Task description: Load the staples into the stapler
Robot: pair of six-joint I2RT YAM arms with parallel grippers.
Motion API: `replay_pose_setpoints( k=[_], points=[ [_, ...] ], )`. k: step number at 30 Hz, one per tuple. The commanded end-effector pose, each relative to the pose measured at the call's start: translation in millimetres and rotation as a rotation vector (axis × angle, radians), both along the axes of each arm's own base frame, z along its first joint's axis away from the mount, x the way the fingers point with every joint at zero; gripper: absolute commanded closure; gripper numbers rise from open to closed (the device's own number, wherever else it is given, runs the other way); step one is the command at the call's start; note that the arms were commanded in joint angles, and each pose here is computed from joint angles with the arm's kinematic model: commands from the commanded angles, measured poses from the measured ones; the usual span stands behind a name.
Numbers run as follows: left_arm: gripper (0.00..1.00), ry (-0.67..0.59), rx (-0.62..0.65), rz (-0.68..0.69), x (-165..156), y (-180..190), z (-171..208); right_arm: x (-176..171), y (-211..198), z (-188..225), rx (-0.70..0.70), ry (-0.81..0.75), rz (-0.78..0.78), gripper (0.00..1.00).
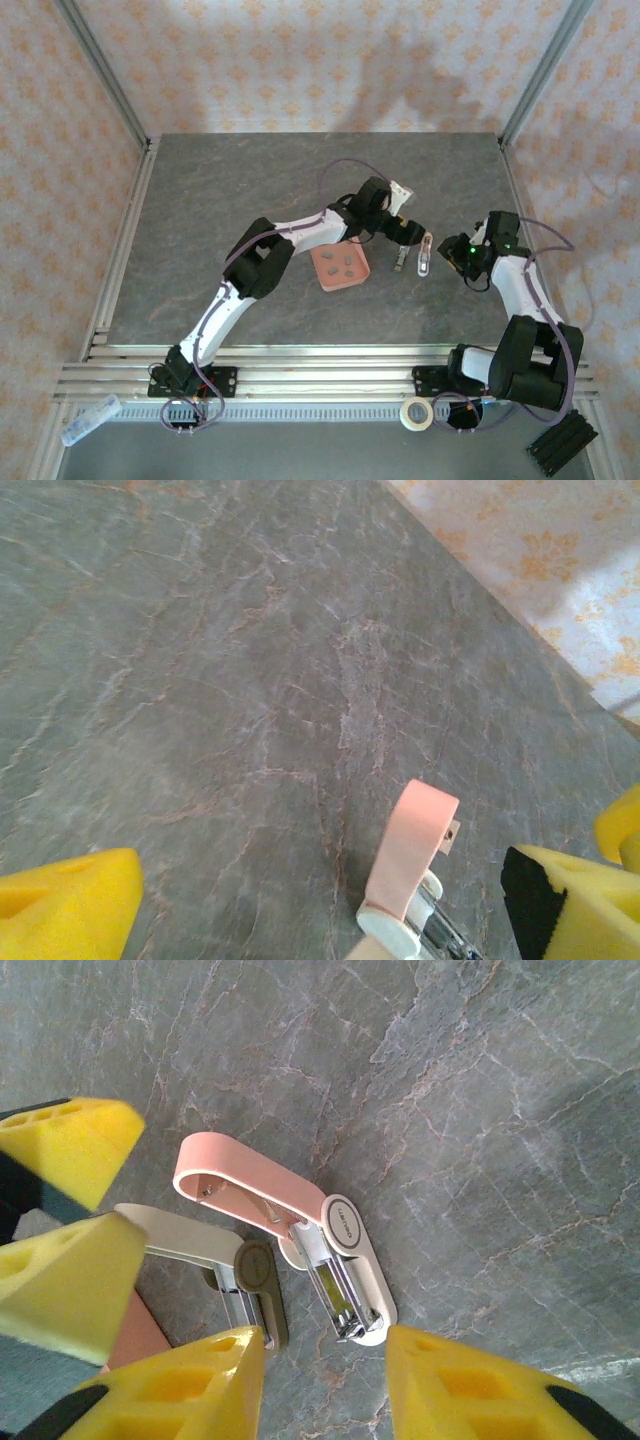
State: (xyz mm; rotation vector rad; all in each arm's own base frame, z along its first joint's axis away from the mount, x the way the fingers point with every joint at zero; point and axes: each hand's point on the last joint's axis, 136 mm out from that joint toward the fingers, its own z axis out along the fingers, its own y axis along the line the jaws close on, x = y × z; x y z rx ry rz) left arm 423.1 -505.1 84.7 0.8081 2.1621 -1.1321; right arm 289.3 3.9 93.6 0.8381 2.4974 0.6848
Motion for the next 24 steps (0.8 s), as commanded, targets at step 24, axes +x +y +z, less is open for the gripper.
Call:
replay_pose_setpoints(
  k=[24],
  points=[
    [0.10, -0.078, -0.090, -0.097, -44, 2, 33, -10, 9, 2, 0.038, 0.008, 0.038, 0.64]
  ],
)
